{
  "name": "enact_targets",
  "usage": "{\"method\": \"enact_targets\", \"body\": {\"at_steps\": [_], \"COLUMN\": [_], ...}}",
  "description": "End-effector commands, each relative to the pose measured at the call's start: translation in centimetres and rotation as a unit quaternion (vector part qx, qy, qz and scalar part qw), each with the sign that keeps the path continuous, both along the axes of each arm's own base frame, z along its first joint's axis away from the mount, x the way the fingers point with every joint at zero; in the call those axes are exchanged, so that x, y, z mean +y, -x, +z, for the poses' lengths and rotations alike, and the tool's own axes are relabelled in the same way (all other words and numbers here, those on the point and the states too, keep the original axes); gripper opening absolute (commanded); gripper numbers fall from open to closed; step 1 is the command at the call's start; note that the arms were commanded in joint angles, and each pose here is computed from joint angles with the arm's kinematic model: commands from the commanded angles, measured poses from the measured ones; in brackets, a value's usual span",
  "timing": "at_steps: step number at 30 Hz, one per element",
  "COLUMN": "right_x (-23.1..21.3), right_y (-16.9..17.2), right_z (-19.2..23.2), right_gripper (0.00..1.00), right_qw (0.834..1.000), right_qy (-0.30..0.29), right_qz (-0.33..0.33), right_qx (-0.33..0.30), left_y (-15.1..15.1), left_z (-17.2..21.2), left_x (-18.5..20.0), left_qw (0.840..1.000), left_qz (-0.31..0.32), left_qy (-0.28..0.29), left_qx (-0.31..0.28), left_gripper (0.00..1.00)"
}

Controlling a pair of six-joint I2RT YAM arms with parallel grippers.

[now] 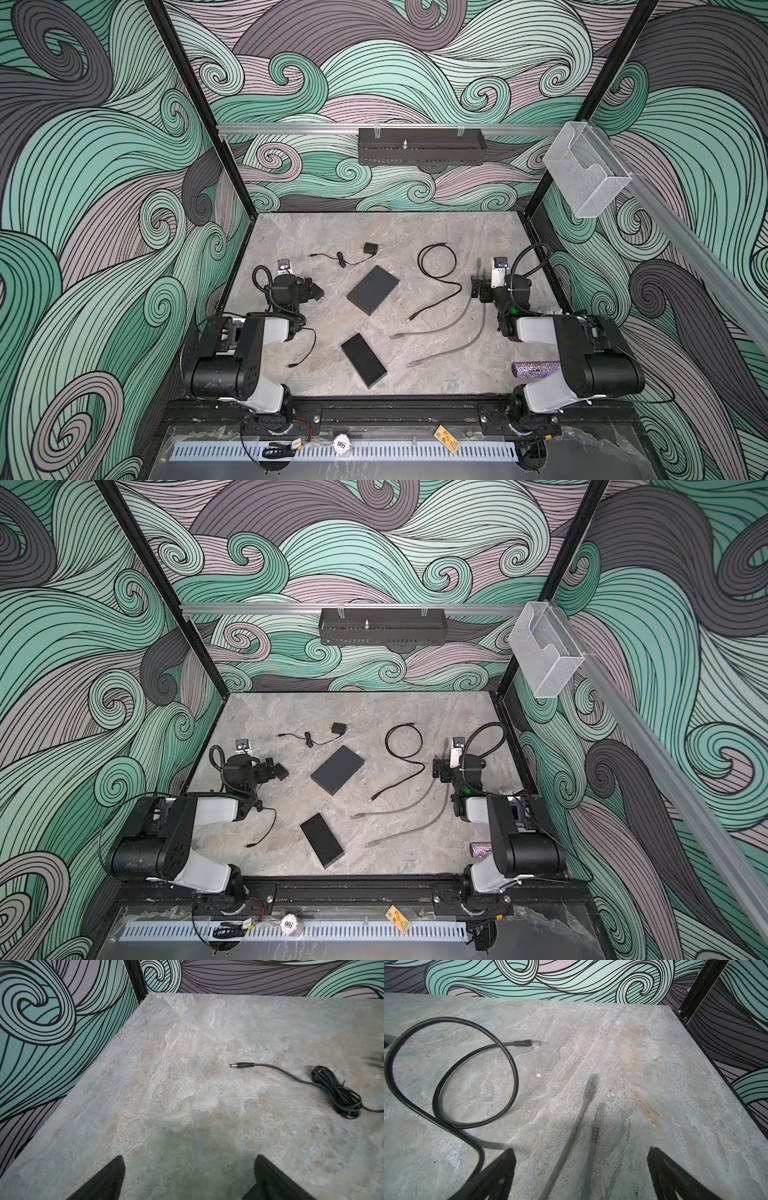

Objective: Insert the plug into the switch port

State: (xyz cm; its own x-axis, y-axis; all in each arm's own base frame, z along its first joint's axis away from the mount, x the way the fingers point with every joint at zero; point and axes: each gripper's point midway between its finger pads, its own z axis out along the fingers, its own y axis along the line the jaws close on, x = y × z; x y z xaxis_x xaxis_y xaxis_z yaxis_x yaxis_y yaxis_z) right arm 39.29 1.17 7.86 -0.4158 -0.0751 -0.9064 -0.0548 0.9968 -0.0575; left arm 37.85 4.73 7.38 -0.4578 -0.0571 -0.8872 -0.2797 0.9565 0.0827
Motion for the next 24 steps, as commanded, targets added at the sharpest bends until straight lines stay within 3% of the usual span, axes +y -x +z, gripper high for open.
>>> {"method": "enact_targets", "body": {"at_steps": [1,24], "right_x": [0.38,0.70], "right_y": [-0.31,0.25], "right_z": [1.59,1.85], "right_gripper": [0.99,0.99], "right_qw": [0.999,0.998], "right_qy": [0.012,0.035], "right_qz": [-0.006,-0.015], "right_qx": [-0.039,-0.058], "left_y": [-1.18,-1.70], "left_z": [1.51,1.14], "left_x": [0.12,0.08], "left_qw": [1.000,1.000], "left_qz": [0.005,-0.013], "left_qy": [-0.004,0.016], "left_qx": [-0.028,-0.016], "left_gripper": [0.99,0.98]}}
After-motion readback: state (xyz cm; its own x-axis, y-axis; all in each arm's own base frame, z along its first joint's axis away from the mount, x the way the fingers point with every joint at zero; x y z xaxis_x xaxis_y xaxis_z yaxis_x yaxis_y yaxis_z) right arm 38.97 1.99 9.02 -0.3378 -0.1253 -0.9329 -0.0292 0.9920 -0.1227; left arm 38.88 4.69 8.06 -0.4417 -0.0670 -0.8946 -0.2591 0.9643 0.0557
